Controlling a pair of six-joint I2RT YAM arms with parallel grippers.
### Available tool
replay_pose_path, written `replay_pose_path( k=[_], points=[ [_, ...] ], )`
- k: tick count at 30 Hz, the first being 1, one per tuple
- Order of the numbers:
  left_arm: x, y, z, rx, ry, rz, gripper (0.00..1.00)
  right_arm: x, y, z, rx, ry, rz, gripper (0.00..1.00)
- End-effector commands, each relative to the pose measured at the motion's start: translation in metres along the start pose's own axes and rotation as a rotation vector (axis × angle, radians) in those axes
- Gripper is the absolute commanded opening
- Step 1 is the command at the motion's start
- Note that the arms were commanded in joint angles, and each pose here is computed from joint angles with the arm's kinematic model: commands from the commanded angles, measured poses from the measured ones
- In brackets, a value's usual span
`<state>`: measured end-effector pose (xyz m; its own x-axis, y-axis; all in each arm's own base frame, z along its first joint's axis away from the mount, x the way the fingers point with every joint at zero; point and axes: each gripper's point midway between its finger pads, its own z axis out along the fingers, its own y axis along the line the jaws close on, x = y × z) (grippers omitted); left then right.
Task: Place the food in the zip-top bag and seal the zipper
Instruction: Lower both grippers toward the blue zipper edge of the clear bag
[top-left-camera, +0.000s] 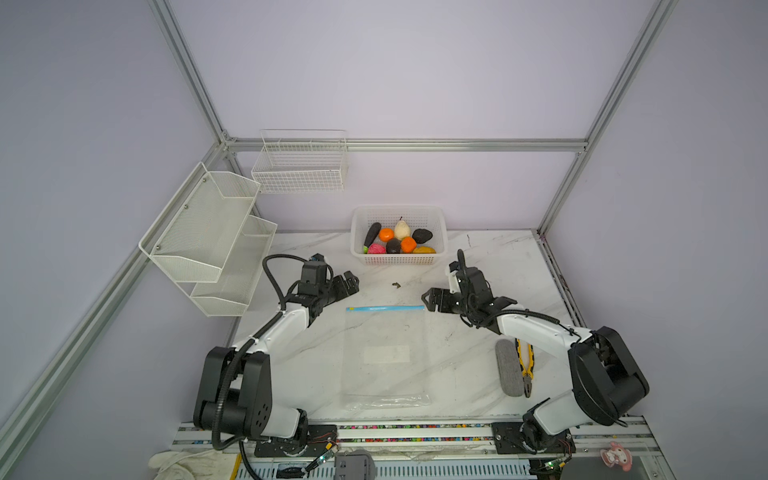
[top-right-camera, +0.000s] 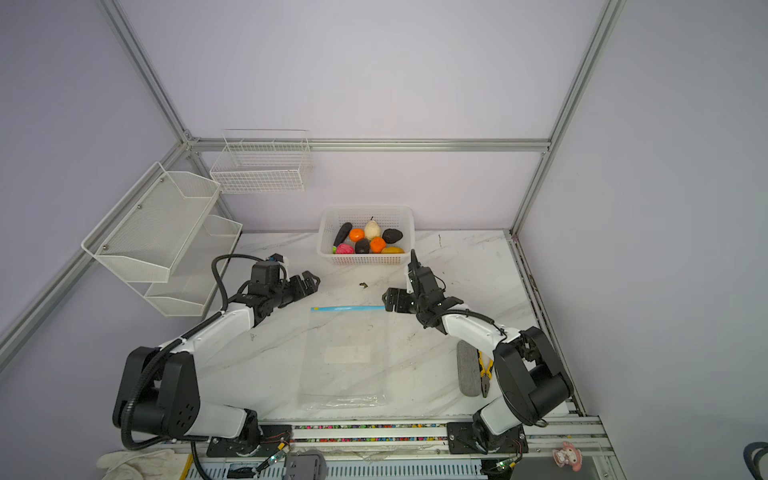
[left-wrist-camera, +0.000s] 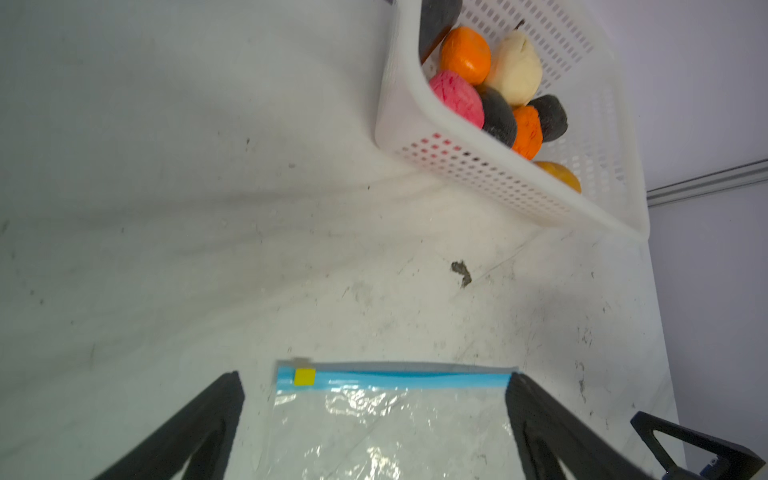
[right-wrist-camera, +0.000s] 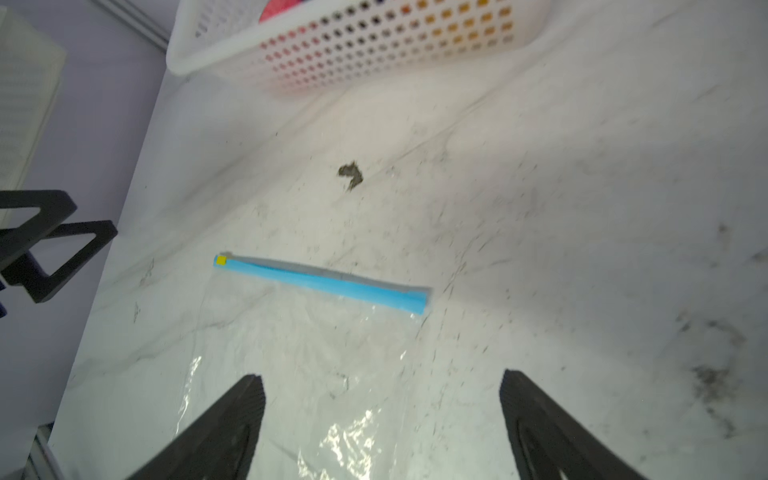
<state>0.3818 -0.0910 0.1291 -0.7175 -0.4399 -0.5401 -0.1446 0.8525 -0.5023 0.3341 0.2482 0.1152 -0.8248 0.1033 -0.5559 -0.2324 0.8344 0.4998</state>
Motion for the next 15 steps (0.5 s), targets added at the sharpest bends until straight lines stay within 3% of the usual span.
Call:
replay_pose_path(
  k=[1,7,15],
  points=[
    [0.044,0.012,-0.011,-0.013,0.117,-0.03,1.0,0.046,0.006,-0.005,0.0,0.147,0.025,0.9],
    [0.083,0.024,-0.012,-0.011,0.21,-0.07,0.99,0.094,0.013,-0.011,0.004,0.287,-0.017,0.9],
    [0.113,0.019,0.022,0.035,0.34,-0.091,0.95,0.144,0.024,-0.007,-0.03,0.436,-0.085,0.91]
  ],
)
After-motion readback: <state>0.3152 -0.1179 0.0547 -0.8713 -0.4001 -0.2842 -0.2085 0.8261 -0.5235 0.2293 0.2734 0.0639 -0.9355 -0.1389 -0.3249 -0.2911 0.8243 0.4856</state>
